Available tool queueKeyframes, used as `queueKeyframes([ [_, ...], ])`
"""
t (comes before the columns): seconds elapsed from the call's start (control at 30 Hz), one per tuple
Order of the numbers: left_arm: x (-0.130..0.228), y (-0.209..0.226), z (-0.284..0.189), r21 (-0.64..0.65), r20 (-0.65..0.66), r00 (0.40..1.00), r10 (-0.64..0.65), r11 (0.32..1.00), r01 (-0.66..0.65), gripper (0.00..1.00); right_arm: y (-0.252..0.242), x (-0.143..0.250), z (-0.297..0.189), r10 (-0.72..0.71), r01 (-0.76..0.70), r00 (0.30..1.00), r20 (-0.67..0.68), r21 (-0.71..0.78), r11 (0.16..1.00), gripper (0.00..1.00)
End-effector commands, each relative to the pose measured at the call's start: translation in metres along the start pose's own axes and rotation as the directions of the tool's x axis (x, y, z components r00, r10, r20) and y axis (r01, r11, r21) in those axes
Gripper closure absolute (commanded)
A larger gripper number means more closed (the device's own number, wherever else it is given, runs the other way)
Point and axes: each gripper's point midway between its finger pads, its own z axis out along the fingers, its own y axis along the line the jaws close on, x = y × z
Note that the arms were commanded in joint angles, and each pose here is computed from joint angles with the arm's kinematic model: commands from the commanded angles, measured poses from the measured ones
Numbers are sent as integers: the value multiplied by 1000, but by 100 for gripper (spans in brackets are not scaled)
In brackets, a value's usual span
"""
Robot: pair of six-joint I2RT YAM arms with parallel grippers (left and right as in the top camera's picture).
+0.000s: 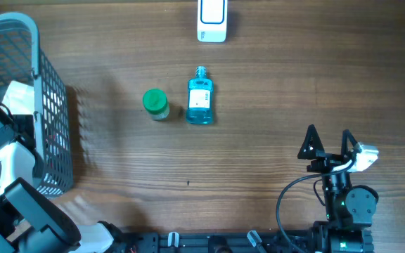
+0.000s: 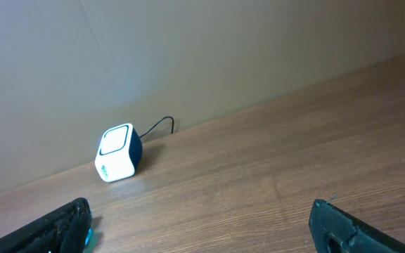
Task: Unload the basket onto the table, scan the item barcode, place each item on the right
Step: 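Reach the left gripper into the basket and grasp the paper packet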
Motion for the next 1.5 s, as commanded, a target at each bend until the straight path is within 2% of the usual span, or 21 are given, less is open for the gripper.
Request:
queueKeyframes([
  [0.0, 2, 8, 0, -21, 11, 998, -66, 998, 66, 0, -2, -2, 0, -8, 8, 1000, 12, 10, 1000, 0],
  [0.23, 22, 18, -3, -63, -80, 984, -162, 986, 157, 0, -2, -2, 0, -8, 8, 1000, 12, 10, 1000, 0],
  [0.53, 12, 28, -5, -107, -8, 978, -210, 972, 208, 0, -2, -2, 0, -8, 8, 1000, 12, 10, 1000, 0],
  [0.77, 25, 35, 23, -148, -25, 974, -224, 965, 218, 1, -2, -2, 0, -8, 8, 1000, 12, 10, 1000, 0],
  [0.83, 28, 37, 30, -158, -30, 975, -221, 964, 214, 7, -2, -2, 0, -9, 8, 1000, 12, 10, 1000, 0],
  [0.87, 29, 37, 32, -158, -31, 975, -221, 964, 213, 14, -2, -2, 0, -8, 8, 1000, 12, 10, 1000, 0],
  [0.9, 29, 37, 33, -155, -29, 975, -221, 964, 214, 23, -2, -2, 0, -8, 8, 1000, 12, 10, 1000, 0],
  [0.93, 28, 35, 34, -149, -27, 975, -223, 965, 216, 38, -2, -2, 0, -8, 8, 1000, 12, 10, 1000, 0],
  [0.97, 28, 34, 34, -144, -28, 974, -224, 965, 218, 43, -2, -2, 0, -8, 8, 1000, 12, 10, 1000, 0],
  [1.07, 28, 32, 34, -132, -32, 974, -226, 966, 220, 69, -2, -2, 0, -8, 8, 1000, 12, 10, 1000, 0],
  [1.3, 31, 21, 31, -89, -77, 970, -230, 971, 223, 86, -2, -2, 0, -8, 8, 1000, 12, 10, 1000, 0],
  [1.37, 28, 14, 24, -58, -83, 969, -232, 972, 228, 94, -2, -2, 0, -8, 8, 1000, 12, 10, 1000, 0],
  [1.47, 18, 1, 9, 4, -74, 969, -235, 972, 236, 96, -2, -2, 0, -8, 8, 1000, 12, 10, 1000, 0],
])
